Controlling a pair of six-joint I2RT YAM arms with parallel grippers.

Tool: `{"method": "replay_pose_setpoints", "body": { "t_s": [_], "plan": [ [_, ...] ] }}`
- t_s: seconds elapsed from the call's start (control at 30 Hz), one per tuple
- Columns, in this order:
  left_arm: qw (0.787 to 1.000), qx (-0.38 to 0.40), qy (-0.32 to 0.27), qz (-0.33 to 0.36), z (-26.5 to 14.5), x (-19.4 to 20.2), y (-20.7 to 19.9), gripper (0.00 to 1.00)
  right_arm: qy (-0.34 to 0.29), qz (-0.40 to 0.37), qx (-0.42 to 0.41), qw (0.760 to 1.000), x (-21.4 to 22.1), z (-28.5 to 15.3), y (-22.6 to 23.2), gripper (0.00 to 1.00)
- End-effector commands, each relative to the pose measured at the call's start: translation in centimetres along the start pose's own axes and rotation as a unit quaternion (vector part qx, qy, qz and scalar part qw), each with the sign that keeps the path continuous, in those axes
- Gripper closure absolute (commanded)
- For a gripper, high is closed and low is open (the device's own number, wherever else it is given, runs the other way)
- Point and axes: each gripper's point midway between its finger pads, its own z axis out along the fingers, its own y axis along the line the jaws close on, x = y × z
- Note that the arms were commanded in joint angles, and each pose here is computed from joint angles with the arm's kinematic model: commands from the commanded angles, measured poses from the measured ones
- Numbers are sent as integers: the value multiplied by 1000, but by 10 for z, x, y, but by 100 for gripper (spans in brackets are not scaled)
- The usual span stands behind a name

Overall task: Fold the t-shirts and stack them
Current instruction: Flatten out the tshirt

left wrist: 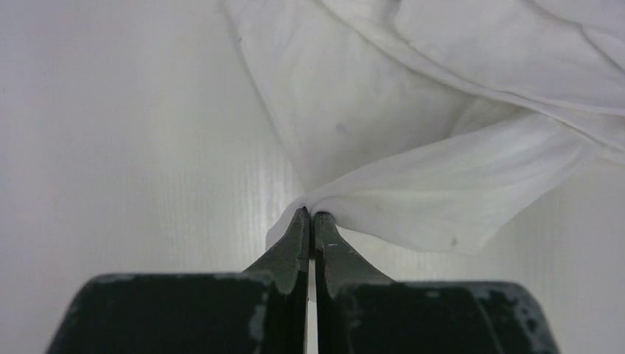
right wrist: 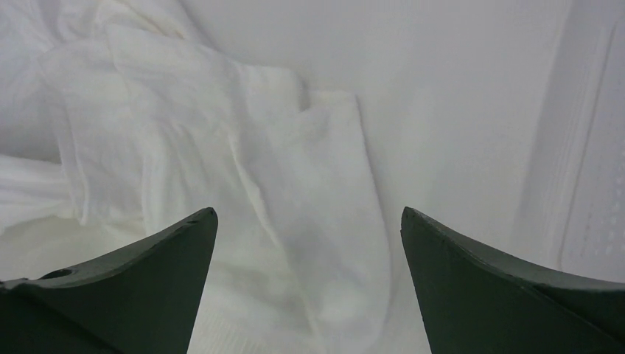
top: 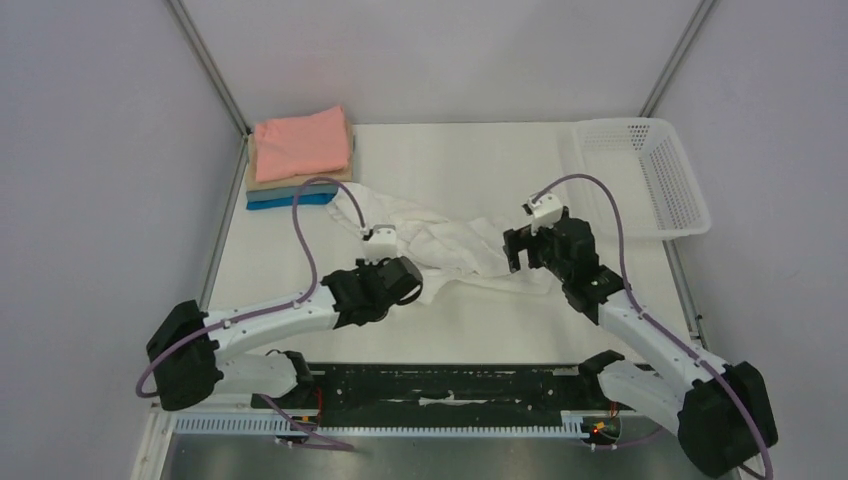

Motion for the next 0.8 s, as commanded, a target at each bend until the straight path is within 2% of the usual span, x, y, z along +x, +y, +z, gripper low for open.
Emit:
{"method": "replay_pose_setpoints", "body": {
  "t_s": [0.0, 0.1, 0.23, 0.33, 0.77],
  "plan": [
    [999, 8, -10, -48, 2, 14, 24, 98, 23, -79, 42, 996, -34, 23, 2, 2],
    [998, 44, -3, -44, -1, 28, 26, 98, 67, -92, 85, 990, -29, 43, 6, 2],
    [999, 15, 2, -50, -3, 42, 50, 98, 114, -89, 96, 985, -7, 55, 27, 4],
    [998, 37, 4, -50, -3, 45, 44, 98, 120, -76, 72, 987, 10, 54, 51, 4],
    [998, 54, 0, -45, -1, 45, 37, 98, 160, -87, 51, 982, 42, 67, 75, 14]
  ]
}}
